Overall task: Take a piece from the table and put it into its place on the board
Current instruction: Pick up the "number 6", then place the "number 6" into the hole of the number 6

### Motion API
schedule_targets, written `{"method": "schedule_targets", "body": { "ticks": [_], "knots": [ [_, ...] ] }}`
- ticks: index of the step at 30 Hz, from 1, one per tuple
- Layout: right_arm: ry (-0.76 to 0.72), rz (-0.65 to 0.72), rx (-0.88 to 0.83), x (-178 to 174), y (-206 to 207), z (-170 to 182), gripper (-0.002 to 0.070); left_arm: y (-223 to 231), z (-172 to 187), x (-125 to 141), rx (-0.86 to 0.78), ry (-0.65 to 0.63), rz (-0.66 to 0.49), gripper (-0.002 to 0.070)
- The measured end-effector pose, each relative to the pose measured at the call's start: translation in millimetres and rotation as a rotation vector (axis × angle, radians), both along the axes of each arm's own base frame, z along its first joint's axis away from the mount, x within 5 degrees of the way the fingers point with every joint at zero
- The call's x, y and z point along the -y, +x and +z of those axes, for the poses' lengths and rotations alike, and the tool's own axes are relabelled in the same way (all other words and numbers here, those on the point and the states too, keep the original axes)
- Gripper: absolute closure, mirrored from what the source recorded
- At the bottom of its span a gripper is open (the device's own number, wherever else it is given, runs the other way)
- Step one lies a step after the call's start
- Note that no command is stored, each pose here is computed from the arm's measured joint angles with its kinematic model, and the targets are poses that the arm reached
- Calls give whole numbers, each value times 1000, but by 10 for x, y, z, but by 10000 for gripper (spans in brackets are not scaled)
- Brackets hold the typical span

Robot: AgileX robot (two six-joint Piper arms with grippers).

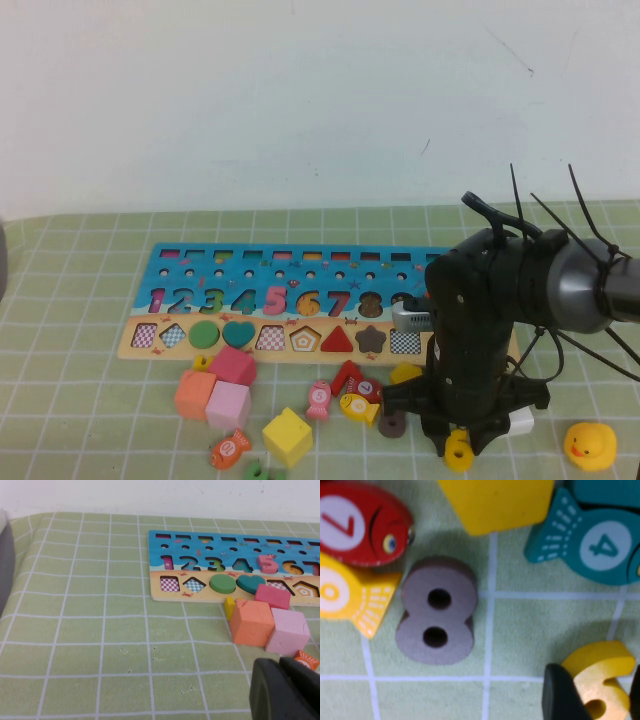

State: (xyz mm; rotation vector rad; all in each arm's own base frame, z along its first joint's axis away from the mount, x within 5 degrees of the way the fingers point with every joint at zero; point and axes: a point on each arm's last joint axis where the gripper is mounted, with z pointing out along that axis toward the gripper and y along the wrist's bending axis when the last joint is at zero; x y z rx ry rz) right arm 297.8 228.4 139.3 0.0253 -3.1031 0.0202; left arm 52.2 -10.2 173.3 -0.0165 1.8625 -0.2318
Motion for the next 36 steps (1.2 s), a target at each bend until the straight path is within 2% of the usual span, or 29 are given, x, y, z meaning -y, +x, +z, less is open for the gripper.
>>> {"method": "schedule_targets", "body": {
  "ticks": [11, 22, 25, 29, 36],
  "knots": [
    [10, 64, 9, -27, 36, 59, 410, 0, 0, 0, 0, 0, 0, 676],
    [186, 144, 160, -356, 374, 725, 411, 0, -1, 0, -2, 0, 0, 676],
    [211, 152, 184, -438, 469, 812, 411, 0, -1, 0, -2, 0, 0, 676],
    [213, 170, 161, -552, 595, 801, 411, 0, -1, 0, -2, 0, 0, 676],
    [244, 178, 168, -816, 907, 582, 411, -1, 2, 0, 0, 0, 0, 676]
  ]
}}
